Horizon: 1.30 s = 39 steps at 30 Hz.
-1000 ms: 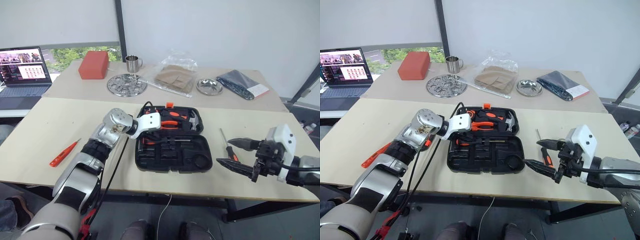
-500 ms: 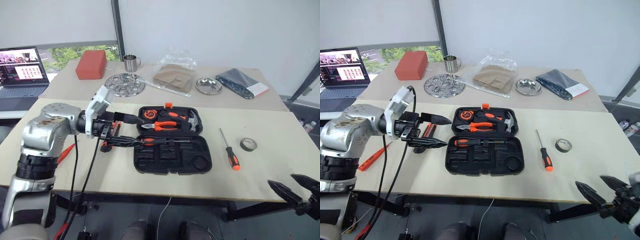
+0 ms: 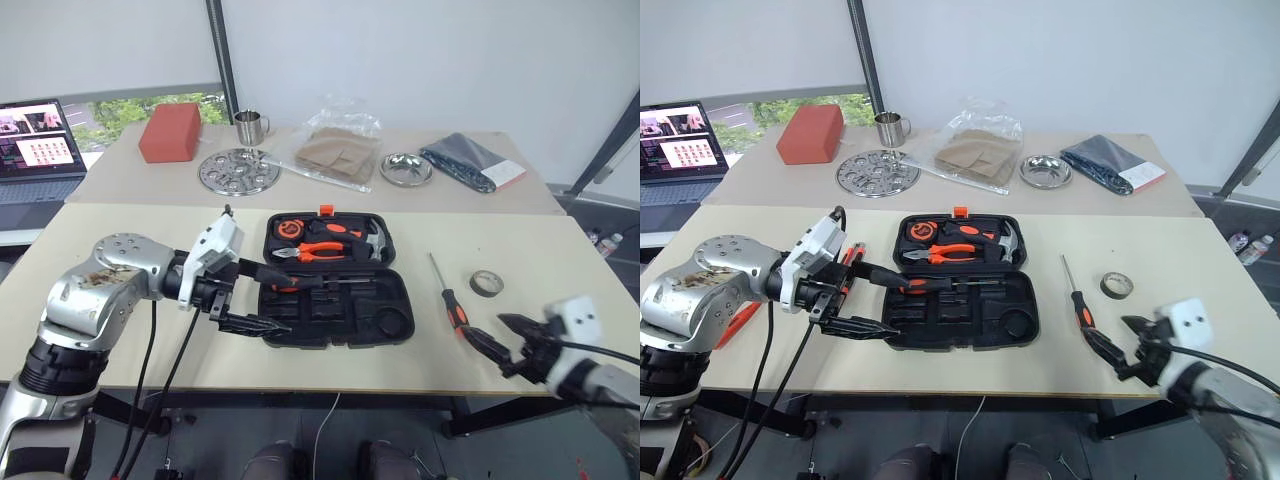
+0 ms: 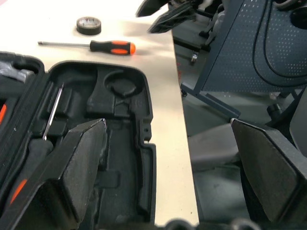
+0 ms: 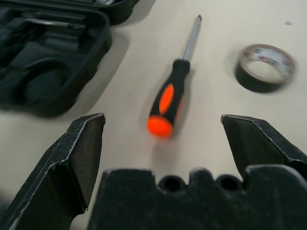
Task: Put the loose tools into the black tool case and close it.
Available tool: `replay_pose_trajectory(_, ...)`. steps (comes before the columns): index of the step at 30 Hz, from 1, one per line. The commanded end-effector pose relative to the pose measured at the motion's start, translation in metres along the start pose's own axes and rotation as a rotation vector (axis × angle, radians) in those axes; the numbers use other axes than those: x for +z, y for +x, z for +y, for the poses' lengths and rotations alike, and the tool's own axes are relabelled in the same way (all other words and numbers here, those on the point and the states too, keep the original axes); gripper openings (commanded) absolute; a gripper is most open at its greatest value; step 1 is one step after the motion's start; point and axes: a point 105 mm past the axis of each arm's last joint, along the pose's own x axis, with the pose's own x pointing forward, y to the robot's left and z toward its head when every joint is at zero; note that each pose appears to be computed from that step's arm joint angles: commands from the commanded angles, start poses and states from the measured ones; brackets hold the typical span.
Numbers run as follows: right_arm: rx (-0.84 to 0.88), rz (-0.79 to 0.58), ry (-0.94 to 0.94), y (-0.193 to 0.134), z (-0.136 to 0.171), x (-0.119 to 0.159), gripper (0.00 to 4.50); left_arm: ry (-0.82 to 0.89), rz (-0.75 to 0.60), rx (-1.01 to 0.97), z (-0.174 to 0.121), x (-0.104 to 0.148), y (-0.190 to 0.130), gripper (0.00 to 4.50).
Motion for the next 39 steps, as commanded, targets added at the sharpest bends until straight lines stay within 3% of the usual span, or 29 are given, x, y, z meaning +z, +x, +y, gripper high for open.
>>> replay_pose_trajectory(1, -0.109, 0.042, -0.007, 0.018, -0.012, -0.011, 4.50, 0.055, 0.009, 0.032, -0.001, 0.006, -0.002, 4.49)
replay_pose_trajectory(8, -0.149, 0.042, 0.012, 0.031, -0.003, -0.022, 2.34, 0.050, 0.010, 0.084, 0.003, 0.005, -0.006, 4.50)
replay_pose_trajectory(12, -0.168, -0.140, 0.024, 0.029, 0.000, 0.012, 0.99, 0.020, 0.014, 0.113, 0.007, -0.002, -0.011, 4.50)
replay_pose_trajectory(16, 0.025, -0.303, -0.018, 0.020, 0.017, 0.065, 0.96, -0.046, 0.031, 0.177, 0.015, -0.021, -0.027, 4.50)
replay_pose_trajectory(20, 0.370, -0.246, -0.250, 0.023, 0.053, 0.085, 0.96, -0.053, 0.049, 0.174, 0.011, -0.026, -0.033, 4.50)
replay_pose_trajectory(27, 0.743, -0.089, -0.654, 0.060, 0.085, 0.079, 0.96, -0.023, 0.077, 0.179, 0.011, -0.028, -0.033, 4.50)
replay_pose_trajectory(36, 0.828, 0.009, -0.910, 0.095, 0.081, 0.063, 0.96, -0.005, 0.079, 0.201, 0.011, -0.025, -0.035, 4.50)
replay_pose_trajectory(38, 0.786, 0.015, -0.891, 0.104, 0.077, 0.065, 1.97, -0.003, 0.081, 0.210, 0.012, -0.025, -0.035, 4.50)
replay_pose_trajectory(39, 0.778, 0.010, -0.886, 0.106, 0.077, 0.067, 2.17, -0.002, 0.080, 0.212, 0.012, -0.025, -0.034, 4.50)
